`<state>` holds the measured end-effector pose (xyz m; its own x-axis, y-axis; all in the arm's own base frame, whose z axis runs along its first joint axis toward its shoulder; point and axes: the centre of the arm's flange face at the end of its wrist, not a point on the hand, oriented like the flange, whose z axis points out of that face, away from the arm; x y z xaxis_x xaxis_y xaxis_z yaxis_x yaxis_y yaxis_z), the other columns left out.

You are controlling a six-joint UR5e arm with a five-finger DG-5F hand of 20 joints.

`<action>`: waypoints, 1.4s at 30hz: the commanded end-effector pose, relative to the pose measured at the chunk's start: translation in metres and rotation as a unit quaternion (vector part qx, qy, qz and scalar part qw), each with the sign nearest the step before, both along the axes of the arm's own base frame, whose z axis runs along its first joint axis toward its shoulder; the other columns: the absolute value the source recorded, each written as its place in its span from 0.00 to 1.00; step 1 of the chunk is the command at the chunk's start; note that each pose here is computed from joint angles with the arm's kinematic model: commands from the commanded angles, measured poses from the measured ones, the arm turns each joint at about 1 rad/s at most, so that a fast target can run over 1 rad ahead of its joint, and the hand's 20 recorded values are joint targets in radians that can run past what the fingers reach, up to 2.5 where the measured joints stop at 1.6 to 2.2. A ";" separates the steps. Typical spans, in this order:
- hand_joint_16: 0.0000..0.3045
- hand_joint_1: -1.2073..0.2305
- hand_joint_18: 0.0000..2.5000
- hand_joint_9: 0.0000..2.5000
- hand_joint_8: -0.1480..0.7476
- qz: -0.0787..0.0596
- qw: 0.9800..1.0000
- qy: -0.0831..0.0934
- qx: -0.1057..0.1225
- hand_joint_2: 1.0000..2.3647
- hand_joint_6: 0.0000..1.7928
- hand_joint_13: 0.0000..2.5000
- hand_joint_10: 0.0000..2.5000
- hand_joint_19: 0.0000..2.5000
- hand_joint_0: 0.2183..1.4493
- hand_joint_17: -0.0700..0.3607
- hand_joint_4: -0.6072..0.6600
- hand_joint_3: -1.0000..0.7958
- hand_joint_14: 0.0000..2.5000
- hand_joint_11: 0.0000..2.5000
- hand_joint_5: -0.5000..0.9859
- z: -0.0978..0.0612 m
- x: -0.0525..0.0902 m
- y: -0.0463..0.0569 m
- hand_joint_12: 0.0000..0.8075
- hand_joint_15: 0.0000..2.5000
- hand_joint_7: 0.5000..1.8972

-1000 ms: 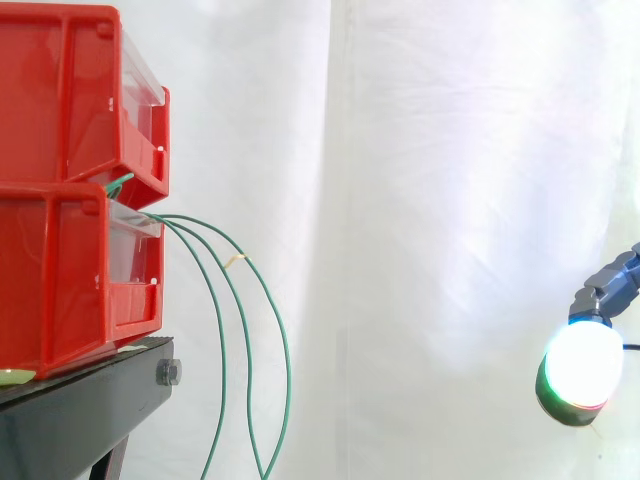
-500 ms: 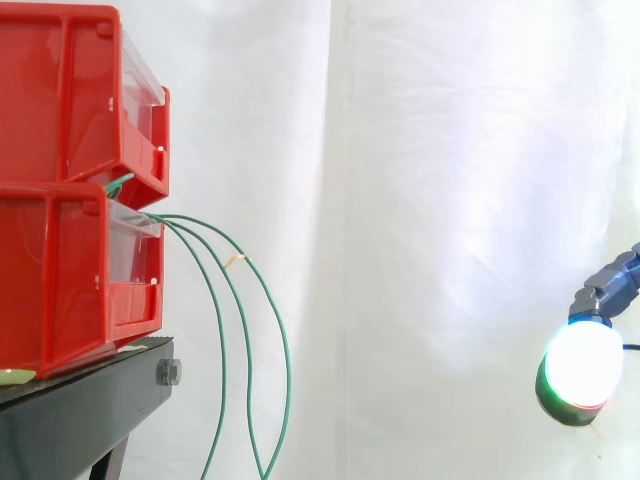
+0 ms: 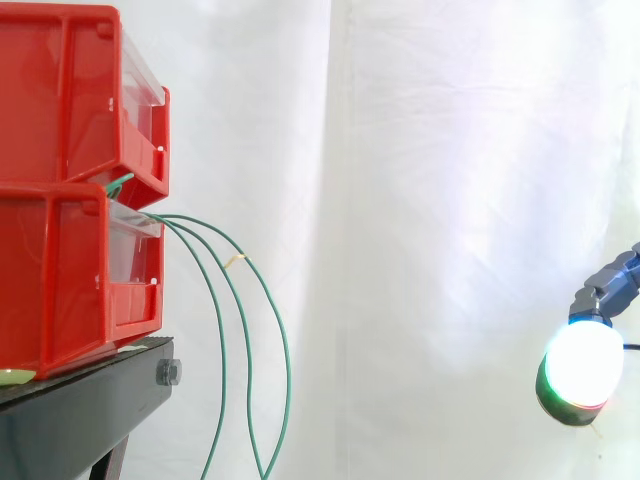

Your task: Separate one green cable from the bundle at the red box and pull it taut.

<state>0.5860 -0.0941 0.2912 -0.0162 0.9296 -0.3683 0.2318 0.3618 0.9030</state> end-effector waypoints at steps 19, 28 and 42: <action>0.14 0.54 0.27 0.34 0.49 0.000 1.000 0.000 0.000 0.00 0.28 0.32 0.01 0.29 0.27 0.39 0.71 0.28 0.01 0.18 0.18 0.000 0.000 0.000 0.47 0.19 0.09; 0.14 0.54 0.28 0.35 0.49 0.000 1.000 0.000 0.000 0.00 0.28 0.32 0.01 0.29 0.27 0.39 0.66 0.28 0.01 0.18 0.17 0.000 0.000 0.000 0.47 0.19 0.03; 0.14 0.54 0.28 0.34 0.50 0.000 1.000 0.000 0.000 0.00 0.28 0.32 0.01 0.29 0.27 0.39 0.64 0.28 0.01 0.18 0.16 0.000 0.000 0.000 0.47 0.19 0.01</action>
